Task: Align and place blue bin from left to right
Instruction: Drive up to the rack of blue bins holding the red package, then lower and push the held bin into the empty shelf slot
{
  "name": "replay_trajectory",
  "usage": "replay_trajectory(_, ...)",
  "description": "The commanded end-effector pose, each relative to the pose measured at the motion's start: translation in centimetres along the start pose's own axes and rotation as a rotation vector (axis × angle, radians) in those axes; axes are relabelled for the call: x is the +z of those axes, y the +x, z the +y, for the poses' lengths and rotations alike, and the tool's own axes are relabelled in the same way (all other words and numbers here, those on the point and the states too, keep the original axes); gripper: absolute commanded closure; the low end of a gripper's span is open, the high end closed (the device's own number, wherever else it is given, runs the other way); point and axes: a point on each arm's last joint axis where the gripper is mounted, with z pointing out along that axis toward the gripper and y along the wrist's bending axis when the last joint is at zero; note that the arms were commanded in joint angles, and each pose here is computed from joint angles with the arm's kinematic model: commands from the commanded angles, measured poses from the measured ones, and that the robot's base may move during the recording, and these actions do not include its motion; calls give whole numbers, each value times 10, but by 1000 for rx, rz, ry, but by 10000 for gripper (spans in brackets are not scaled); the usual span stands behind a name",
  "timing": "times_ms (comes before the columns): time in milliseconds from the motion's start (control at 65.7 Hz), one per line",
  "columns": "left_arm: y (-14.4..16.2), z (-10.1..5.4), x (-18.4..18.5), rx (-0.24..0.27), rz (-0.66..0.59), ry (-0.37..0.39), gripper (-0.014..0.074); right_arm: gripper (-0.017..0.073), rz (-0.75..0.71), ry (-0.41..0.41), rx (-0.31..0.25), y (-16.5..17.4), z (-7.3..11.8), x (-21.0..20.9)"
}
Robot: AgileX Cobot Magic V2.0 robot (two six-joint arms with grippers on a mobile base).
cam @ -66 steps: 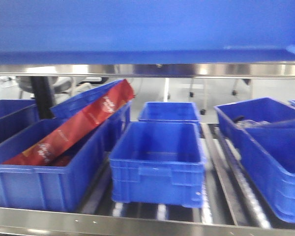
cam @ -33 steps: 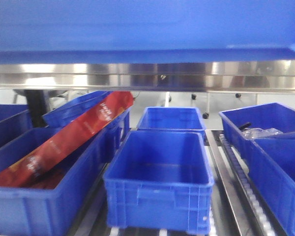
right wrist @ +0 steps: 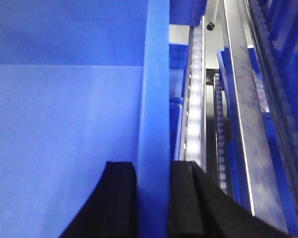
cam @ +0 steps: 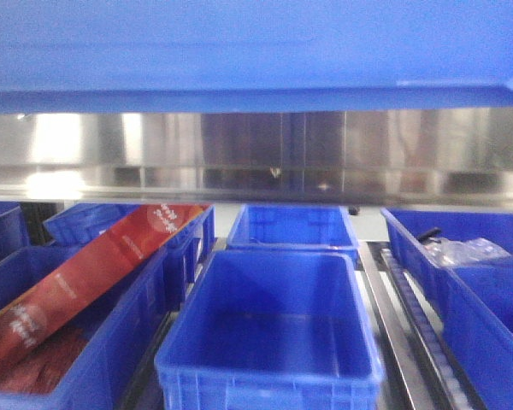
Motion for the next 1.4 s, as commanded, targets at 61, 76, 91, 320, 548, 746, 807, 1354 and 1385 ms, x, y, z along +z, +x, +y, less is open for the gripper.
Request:
replay_trajectory(61, -8, -6, -3, -1, -84, 68, 704, 631, -135, -152, -7, -13, 12, -7)
replay_trajectory(76, -8, -6, -3, -1, -84, 68, 704, 631, -135, -152, -7, -13, 12, -7)
replay_trajectory(91, -8, -6, -3, -1, -84, 68, 704, 631, -135, -152, -7, -13, 12, -7)
replay_trajectory(320, -8, -6, -3, -1, -84, 68, 704, 631, -135, -152, -7, -13, 12, -7)
replay_trajectory(548, -8, -6, -3, -1, -84, 68, 704, 631, -135, -152, -7, -13, 12, -7)
replay_trajectory(746, -8, -6, -3, -1, -84, 68, 704, 631, -135, -152, -7, -13, 12, -7)
replay_trajectory(807, -8, -6, -3, -1, -84, 68, 704, 631, -135, -152, -7, -13, 12, -7)
replay_trajectory(1354, -8, -6, -3, -1, -84, 68, 704, 631, -135, -152, -7, -13, 12, -7)
replay_trajectory(1385, -8, -6, -3, -1, -84, 68, 704, 631, -135, -152, -7, -13, 12, -7)
